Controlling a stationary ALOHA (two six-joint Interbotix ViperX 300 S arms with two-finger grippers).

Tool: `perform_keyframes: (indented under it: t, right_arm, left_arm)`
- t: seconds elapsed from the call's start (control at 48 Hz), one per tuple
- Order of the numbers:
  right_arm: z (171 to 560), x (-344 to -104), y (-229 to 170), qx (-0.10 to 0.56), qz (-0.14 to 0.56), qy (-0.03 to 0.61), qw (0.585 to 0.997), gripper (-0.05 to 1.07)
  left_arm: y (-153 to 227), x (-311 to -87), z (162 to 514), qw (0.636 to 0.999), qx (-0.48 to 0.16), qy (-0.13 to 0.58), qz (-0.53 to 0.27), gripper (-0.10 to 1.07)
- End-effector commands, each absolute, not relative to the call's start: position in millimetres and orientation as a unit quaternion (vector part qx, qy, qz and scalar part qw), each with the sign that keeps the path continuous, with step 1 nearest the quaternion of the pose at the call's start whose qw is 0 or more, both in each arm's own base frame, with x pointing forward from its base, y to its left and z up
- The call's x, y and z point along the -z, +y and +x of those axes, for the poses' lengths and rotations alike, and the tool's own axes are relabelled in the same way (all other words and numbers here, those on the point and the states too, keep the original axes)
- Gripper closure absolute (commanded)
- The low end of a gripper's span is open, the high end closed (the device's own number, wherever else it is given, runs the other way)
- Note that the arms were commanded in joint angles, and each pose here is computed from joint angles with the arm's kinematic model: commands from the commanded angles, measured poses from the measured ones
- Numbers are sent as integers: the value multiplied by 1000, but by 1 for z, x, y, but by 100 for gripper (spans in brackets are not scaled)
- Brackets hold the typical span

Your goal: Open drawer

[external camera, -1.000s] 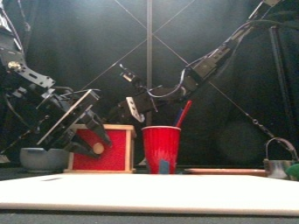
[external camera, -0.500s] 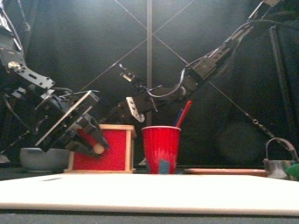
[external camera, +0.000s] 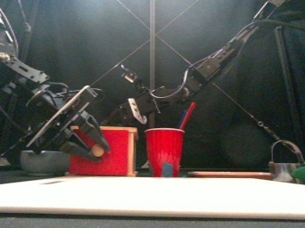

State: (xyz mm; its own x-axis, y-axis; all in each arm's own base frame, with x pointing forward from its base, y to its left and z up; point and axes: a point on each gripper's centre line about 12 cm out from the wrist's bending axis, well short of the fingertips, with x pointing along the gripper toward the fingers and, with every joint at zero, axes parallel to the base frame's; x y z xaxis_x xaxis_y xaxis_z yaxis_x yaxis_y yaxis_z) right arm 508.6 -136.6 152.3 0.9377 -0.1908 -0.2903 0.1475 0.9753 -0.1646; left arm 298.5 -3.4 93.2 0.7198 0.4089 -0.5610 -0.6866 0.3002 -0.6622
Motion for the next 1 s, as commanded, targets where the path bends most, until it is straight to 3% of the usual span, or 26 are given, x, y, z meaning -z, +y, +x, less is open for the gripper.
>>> perform_keyframes:
  t: [0.0,0.417,0.979]
  right_arm:
    - [509,-164,-136,87,-73,148,982,99]
    - [510,-166,-138,88,-74,148,982,99]
    - [510,-164,-137,89,-73,157,981,99]
  left_arm:
    - [-20,-97,303,797,-324,155,-486,37]
    - [-42,-106,314,798,-292,163,-501,37]
    - [-58,-100,310,795,-276,197,-503,37]
